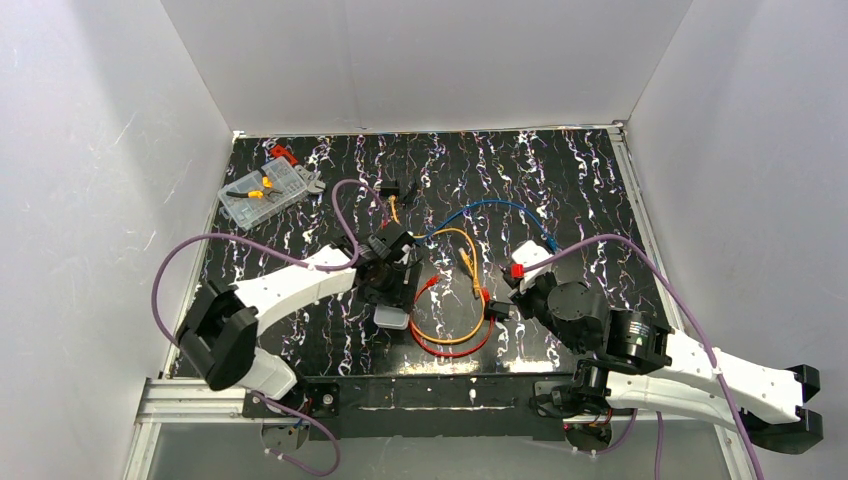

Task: Insert the plug into the switch port
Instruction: Adjust the switch port at the center of the board.

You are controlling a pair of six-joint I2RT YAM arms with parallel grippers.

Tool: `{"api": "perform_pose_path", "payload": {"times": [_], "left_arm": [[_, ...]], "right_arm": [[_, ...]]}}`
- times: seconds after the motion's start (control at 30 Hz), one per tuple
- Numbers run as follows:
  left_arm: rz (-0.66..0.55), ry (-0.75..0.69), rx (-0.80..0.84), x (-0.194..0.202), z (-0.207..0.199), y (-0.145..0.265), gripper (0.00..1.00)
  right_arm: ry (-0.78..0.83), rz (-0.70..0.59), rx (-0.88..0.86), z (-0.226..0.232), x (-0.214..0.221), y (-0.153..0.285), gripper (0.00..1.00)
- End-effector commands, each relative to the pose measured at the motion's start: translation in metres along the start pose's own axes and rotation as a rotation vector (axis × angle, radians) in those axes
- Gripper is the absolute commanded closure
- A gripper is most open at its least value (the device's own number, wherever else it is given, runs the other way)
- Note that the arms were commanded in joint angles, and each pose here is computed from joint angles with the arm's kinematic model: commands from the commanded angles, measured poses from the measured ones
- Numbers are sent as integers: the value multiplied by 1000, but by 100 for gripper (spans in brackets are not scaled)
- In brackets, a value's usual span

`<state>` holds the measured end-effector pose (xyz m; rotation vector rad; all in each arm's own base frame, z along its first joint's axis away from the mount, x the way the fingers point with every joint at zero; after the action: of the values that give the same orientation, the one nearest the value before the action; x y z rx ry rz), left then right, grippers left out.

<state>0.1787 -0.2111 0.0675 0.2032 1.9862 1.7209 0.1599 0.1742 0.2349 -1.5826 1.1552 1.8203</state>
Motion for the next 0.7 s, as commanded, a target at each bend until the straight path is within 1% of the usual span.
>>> {"api": "perform_pose_path", "payload": {"times": [0.0, 0.17, 0.37, 0.6, 0.67], "left_arm": [[3, -141, -3, 9, 8, 34, 100], [82, -189, 1, 30, 10, 37, 100], [159, -161, -60, 49, 17, 27, 100], [210, -132, -116, 62, 21, 7, 88], [222, -133, -121, 64, 21, 0, 83]], "right_arm": [[-23, -35, -2, 1, -9, -1, 99], [-10, -33, -5, 2, -10, -2, 99], [-6, -29, -13, 4, -10, -2, 99], [-6, -26, -16, 4, -10, -2, 99], [-5, -25, -15, 4, -9, -2, 99]]}}
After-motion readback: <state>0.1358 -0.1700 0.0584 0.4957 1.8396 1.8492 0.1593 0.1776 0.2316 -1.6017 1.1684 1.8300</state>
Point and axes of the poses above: each gripper's point midway between its finger pads, its own y axis back along the fingers, its own z axis along the line the jaws close on, x = y × z, the point moved 1 cm from there along y, back along the fingers, and after that the axes turned 13 degrees about -y, right-handed, at the moved point
